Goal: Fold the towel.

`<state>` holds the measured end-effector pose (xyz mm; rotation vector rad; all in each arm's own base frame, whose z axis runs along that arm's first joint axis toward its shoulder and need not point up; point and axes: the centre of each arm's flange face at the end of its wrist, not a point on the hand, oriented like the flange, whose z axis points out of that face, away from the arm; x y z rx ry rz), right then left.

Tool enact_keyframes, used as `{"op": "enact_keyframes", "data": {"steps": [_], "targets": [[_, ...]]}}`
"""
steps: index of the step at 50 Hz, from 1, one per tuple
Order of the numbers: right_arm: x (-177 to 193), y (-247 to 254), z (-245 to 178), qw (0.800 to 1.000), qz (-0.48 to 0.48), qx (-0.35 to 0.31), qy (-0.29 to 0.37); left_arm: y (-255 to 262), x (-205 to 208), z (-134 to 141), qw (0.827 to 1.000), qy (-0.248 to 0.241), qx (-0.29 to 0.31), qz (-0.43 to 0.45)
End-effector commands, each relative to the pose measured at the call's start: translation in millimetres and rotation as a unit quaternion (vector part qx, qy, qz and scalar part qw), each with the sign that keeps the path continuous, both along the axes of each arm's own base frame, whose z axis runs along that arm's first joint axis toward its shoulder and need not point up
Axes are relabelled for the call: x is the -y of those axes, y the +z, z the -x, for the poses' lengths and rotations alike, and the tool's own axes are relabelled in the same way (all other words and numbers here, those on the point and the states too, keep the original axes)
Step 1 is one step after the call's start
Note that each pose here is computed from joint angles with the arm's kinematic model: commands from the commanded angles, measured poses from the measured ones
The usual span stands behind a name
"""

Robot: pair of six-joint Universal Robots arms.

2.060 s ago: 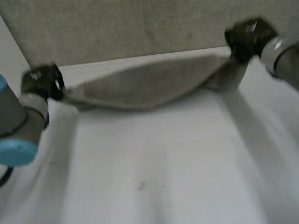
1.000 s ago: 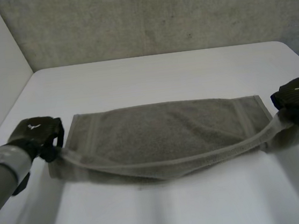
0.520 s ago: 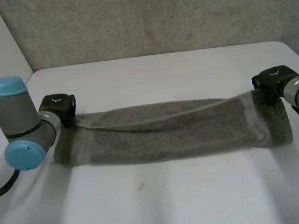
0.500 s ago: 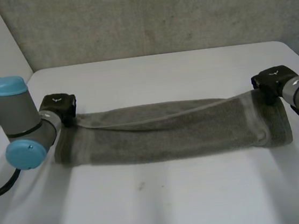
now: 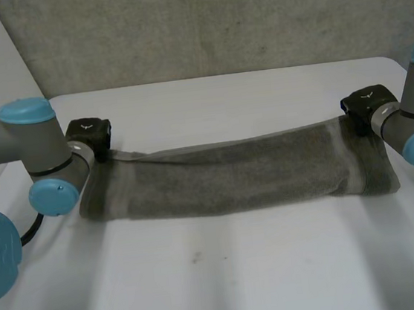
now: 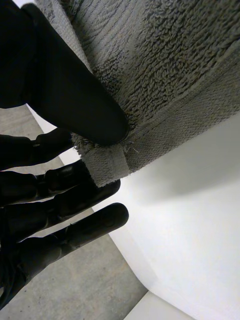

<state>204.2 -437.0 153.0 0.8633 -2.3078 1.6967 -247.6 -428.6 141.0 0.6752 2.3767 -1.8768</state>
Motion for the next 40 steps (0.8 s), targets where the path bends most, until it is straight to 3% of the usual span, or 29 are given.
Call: {"op": "enact_keyframes", "data": {"steps": [1, 11, 22, 30, 40], "targets": [[6.3, -6.9, -1.6, 1.000, 0.005, -0.004, -0.008, -1.3, 4.7, 1.5, 1.000, 0.001, -0.001, 0.007], [12.9, 8.0, -4.7, 0.999, 0.033, 0.000, -0.013, 1.2, 0.8, 3.3, 1.000, 0.005, 0.003, 0.000], [-0.3, 85.3, 0.9, 0.994, 0.094, 0.058, -0.022, 54.1, -17.6, -1.8, 0.999, 0.023, -0.025, 0.021], [-43.8, 78.2, 4.5, 0.997, 0.051, 0.055, 0.006, 60.6, -61.5, -11.3, 0.999, 0.019, -0.027, -0.001], [-106.7, 31.3, 15.7, 0.999, -0.017, 0.032, 0.009, 60.4, -123.0, -6.3, 0.999, -0.013, -0.037, 0.031]]}}
